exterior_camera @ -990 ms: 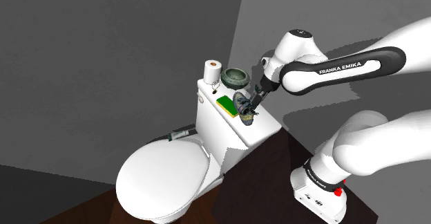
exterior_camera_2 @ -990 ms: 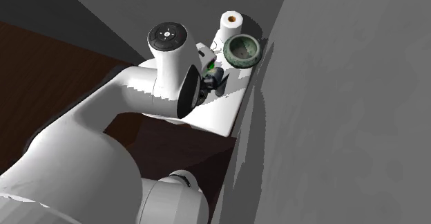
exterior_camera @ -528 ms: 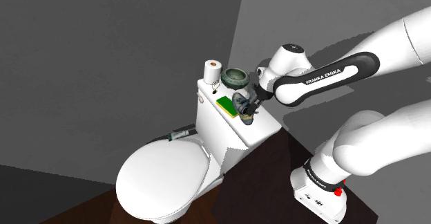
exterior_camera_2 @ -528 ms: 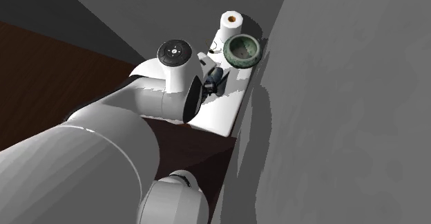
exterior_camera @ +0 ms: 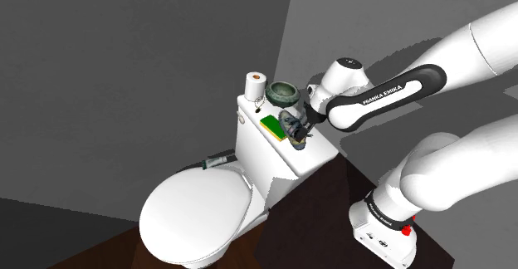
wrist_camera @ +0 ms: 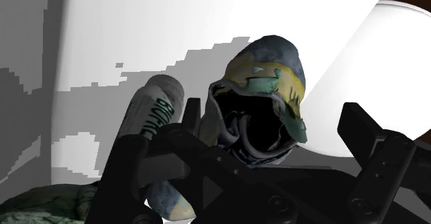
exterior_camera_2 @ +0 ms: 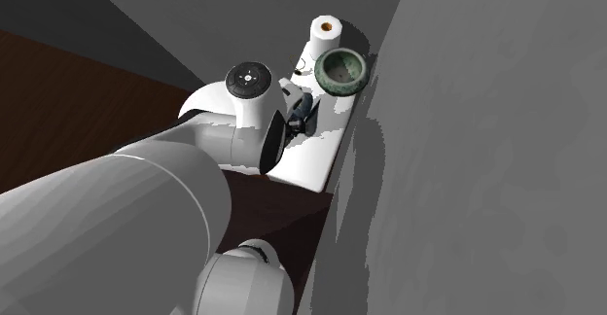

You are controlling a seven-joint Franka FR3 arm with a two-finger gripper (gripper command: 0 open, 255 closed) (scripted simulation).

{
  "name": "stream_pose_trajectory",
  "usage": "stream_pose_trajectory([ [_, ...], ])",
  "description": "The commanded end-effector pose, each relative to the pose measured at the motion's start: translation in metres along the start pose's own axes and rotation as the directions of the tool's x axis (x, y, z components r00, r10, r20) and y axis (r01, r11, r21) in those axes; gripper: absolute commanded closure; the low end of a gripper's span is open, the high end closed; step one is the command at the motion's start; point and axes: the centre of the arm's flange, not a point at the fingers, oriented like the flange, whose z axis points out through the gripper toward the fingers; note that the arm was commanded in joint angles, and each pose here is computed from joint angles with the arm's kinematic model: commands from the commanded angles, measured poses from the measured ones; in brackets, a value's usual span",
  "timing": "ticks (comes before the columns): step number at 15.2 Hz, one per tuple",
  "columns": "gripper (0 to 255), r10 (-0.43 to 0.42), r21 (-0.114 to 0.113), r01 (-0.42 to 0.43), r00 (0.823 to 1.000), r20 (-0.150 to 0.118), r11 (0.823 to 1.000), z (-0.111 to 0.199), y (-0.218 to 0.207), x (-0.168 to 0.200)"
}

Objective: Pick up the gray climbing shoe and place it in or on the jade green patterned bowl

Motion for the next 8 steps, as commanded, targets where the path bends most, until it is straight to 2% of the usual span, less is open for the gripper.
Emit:
stream_pose_trajectory([
  [1,0,0.000,0.000,0.000,1.000,0.000,1.000,0.0001,0.0000,0.0000],
  [2,0,0.000,0.000,0.000,1.000,0.000,1.000,0.0001,0.0000,0.0000],
  [3,255,0.000,0.000,0.000,1.000,0.000,1.000,0.0001,0.0000,0.0000],
  [8,255,0.000,-0.001,0.000,1.000,0.000,1.000,0.0009,-0.0031,-0.0015],
])
